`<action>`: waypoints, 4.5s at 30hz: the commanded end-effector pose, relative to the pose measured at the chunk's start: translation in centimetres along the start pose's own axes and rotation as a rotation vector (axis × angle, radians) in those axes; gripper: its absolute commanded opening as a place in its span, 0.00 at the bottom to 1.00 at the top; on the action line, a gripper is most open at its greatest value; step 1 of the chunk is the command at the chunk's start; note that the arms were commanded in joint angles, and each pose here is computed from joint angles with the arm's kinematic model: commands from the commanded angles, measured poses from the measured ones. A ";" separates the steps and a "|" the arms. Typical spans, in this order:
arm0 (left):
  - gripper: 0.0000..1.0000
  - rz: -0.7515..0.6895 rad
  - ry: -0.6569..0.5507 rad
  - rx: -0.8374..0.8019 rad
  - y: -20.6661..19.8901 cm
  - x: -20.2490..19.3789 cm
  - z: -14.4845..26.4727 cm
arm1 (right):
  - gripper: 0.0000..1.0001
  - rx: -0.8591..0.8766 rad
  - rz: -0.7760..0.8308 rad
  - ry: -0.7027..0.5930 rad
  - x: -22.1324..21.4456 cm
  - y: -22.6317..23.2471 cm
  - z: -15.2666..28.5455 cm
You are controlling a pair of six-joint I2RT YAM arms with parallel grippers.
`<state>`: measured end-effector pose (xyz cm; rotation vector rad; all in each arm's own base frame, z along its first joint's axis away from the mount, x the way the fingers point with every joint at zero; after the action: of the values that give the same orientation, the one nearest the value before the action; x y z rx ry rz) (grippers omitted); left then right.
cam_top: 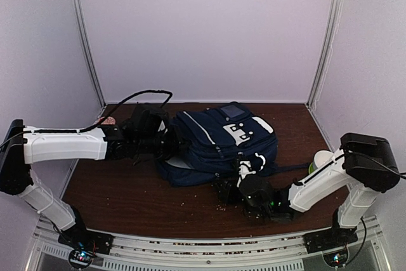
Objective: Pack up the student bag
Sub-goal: Zip the student bag at the center of the board.
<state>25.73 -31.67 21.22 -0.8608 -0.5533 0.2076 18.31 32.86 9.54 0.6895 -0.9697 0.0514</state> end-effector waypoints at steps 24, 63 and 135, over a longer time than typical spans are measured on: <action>0.00 -0.002 -0.074 -0.193 -5.1 1.6 3.3 | 0.51 0.244 -0.002 -0.010 0.7 2.0 3.3; 0.00 -0.014 -0.079 -0.191 -5.6 1.9 3.7 | 0.41 0.188 0.060 0.048 1.5 0.1 -3.1; 0.00 -0.012 -0.086 -0.193 -5.6 2.0 3.5 | 0.22 0.076 0.121 0.077 0.9 -1.4 -3.4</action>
<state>25.36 -31.22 22.19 -0.8697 -0.5636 0.2226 21.43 33.75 8.33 0.7294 -0.9179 0.2361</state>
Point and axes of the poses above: each gripper's point midway between its finger pads, its own z axis back along the fingers, its own y axis along the line the jaws close on, x = y × z, the point moved 5 cm from there along z, back along the fingers, and after that the axes turned 1 degree about -z, right-handed, at the moved point
